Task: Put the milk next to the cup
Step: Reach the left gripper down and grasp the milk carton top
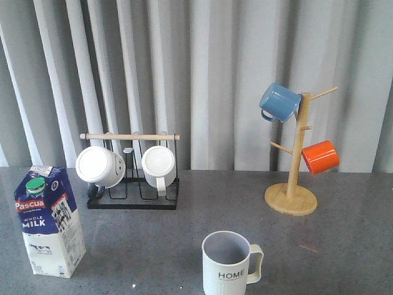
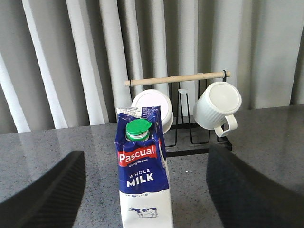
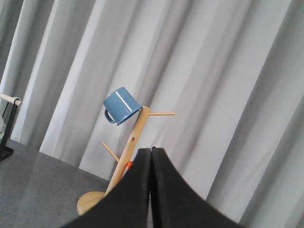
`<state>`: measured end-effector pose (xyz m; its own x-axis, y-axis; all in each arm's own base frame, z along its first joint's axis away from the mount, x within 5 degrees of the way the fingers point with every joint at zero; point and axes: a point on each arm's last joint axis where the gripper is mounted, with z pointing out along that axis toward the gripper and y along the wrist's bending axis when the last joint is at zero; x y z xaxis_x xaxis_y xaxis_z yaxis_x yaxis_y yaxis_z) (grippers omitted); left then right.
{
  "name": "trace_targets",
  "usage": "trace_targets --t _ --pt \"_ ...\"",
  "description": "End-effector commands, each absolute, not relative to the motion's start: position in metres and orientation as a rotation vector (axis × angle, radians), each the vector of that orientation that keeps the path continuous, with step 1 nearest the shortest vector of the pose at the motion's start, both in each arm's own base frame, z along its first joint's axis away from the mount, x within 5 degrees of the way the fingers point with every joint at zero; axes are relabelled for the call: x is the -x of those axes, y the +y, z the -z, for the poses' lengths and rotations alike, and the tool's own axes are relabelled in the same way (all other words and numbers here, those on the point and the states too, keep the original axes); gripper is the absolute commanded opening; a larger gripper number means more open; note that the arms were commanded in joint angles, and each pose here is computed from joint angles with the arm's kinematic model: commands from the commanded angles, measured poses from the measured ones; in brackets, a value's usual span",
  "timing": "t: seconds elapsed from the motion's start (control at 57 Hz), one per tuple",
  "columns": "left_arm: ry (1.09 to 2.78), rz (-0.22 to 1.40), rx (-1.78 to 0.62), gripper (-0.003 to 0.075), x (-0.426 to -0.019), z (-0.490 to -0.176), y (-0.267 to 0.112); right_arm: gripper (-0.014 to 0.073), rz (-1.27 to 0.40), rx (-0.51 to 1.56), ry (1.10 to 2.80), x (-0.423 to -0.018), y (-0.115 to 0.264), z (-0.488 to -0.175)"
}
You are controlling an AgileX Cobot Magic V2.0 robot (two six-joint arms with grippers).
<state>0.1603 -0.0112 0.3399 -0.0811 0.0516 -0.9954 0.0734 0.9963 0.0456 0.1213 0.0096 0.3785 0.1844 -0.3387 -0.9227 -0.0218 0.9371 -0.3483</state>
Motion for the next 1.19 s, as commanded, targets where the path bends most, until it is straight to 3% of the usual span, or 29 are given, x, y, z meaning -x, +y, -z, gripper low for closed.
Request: trace_targets --t 0.0,0.245,0.491,0.771,1.174 --pt "1.541 0.038 -0.073 0.0520 -0.160 -0.359 -0.012 -0.0008 0.220 0.317 1.283 -0.119 0.012 -0.394" --pt "1.413 0.037 -0.066 0.0547 -0.162 -0.370 -0.011 -0.0008 0.220 0.317 1.283 -0.119 0.012 -0.394" --pt "1.456 0.081 -0.027 0.0735 -0.224 -0.377 -0.016 -0.0008 0.220 0.317 1.283 -0.119 0.012 -0.394" --pt "1.566 0.120 0.032 0.0722 -0.309 -0.362 -0.018 -0.0008 0.220 0.317 1.283 -0.119 0.012 -0.394" --pt "1.713 0.102 0.049 0.0716 -0.332 -0.326 -0.014 -0.0008 0.221 0.317 1.287 -0.119 0.011 -0.393"
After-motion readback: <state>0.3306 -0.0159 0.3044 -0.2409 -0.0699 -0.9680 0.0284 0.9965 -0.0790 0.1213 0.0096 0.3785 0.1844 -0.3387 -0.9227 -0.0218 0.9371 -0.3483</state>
